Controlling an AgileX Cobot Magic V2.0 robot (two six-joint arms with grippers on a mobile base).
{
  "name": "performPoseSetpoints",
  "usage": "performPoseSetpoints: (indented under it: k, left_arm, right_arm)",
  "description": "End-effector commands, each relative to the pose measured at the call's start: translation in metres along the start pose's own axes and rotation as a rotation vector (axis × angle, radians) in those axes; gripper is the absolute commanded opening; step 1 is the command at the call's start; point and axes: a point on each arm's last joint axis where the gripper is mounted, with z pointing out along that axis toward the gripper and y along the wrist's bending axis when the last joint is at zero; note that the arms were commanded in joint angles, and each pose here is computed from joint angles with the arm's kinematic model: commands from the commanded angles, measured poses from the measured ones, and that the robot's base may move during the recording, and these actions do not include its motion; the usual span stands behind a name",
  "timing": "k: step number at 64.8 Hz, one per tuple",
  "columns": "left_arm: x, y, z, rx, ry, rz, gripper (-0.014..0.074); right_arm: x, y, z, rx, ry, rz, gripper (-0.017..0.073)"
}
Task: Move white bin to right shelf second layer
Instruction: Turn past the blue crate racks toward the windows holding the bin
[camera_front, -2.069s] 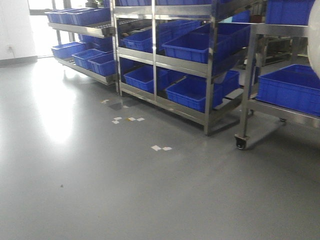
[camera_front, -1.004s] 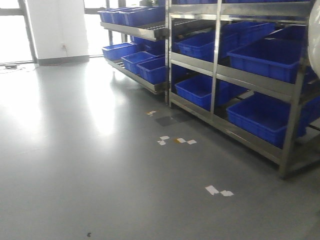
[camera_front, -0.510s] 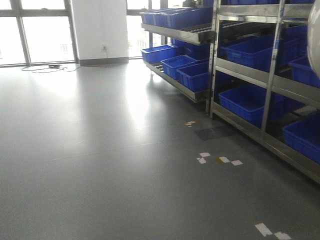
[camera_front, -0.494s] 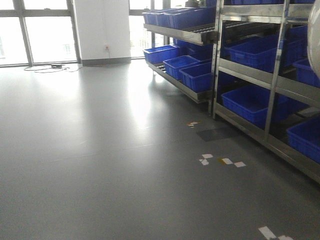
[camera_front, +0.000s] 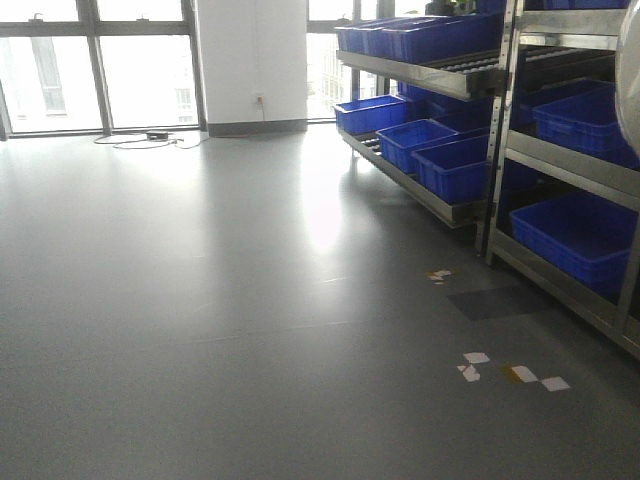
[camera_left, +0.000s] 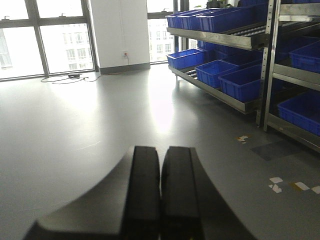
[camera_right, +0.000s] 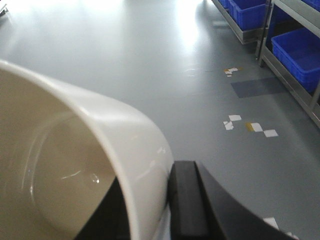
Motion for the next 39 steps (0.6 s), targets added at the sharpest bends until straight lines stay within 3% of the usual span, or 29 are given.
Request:
performPoseSetpoints:
  k: [1, 39]
  left_arm:
    - [0.004, 0.0002, 0.0003, -0.004, -0.062, -0.009, 0.0085]
    - [0.004, 0.0002, 0.0003, -0.004, -0.062, -0.009, 0.0085]
  right_arm:
    - [-0.0179, 0.0026, -0.0027, -0.016, -0.118, -0.004, 0.0051]
    - [-0.0179, 0.0026, -0.0027, -0.016, -0.118, -0.004, 0.0051]
